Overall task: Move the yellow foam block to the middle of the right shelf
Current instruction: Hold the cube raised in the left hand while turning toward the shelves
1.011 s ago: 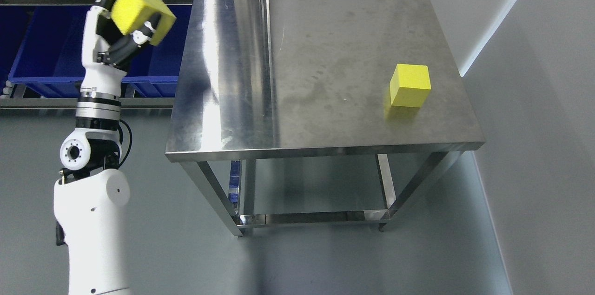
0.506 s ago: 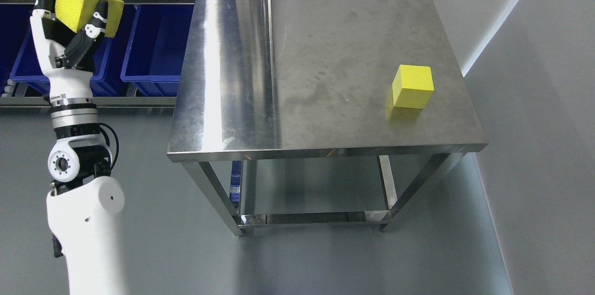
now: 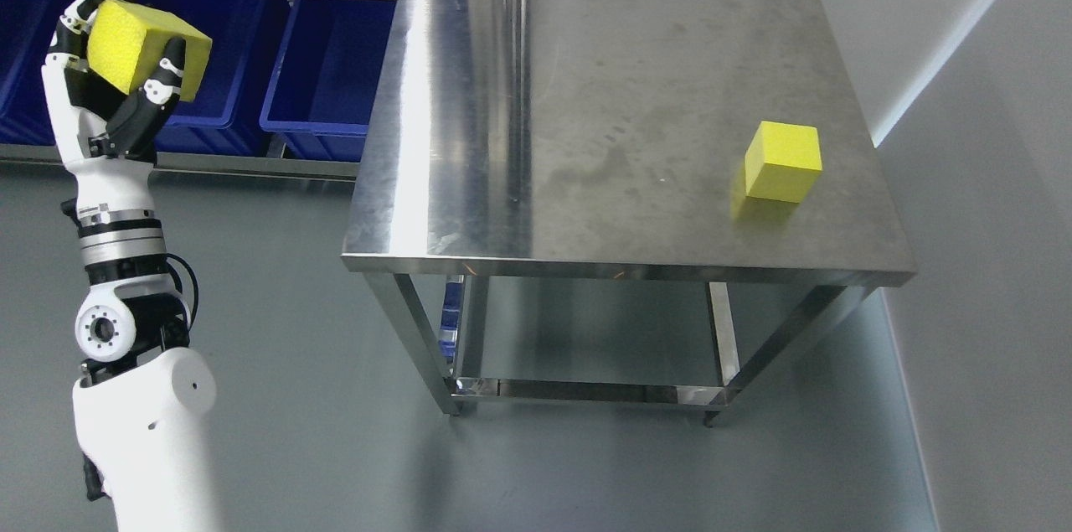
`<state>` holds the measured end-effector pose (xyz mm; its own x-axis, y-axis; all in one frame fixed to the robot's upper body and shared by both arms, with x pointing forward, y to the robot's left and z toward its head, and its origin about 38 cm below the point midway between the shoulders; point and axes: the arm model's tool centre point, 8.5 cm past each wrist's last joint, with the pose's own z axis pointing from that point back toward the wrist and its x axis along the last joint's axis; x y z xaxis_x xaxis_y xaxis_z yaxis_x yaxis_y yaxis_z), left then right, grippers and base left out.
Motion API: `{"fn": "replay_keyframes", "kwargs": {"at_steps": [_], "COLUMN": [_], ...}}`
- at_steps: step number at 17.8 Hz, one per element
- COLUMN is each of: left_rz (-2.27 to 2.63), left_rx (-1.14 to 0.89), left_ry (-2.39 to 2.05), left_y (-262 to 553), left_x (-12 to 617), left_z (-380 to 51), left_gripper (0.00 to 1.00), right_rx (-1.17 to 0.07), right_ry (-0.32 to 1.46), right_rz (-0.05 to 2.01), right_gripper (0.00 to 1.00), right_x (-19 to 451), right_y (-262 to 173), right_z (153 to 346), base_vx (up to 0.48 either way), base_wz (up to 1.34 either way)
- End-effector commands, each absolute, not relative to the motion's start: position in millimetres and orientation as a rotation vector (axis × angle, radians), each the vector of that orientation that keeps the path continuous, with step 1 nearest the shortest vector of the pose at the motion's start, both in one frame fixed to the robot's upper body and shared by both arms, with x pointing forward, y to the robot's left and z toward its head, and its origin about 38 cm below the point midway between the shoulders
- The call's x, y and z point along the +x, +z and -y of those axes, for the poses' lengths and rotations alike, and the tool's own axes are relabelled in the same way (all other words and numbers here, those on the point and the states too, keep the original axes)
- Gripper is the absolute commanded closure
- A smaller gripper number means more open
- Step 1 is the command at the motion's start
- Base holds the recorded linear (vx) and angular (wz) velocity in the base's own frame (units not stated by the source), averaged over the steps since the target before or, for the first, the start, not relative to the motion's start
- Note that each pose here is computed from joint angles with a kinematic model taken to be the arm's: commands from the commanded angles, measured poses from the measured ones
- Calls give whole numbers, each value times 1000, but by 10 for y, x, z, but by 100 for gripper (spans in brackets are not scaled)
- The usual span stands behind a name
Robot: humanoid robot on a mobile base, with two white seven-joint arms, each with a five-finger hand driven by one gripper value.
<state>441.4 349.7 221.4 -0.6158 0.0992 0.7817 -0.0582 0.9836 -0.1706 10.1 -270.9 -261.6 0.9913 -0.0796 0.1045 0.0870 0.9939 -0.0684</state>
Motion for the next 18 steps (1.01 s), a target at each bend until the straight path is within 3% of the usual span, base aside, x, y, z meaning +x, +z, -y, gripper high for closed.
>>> {"fn": "replay_keyframes", "kwargs": {"at_steps": [1,18], "left_rz": [2208,2180], "left_rx": [26,-16], "left_ry": [218,130], "left_y": [2118,1889], "left_x": [4292,4233], "left_z": [-3628,-3357], "left_gripper": [86,86], "right_rx": [-91,-91], "right_ry": [-82,-82], "right_rz": [121,121], "right_gripper": [0,0], "right_x": [171,171], "right_y": [-2605,-2605], "right_z": [2827,2827], "base_vx": [-45,-37], "base_wz": [342,764]}}
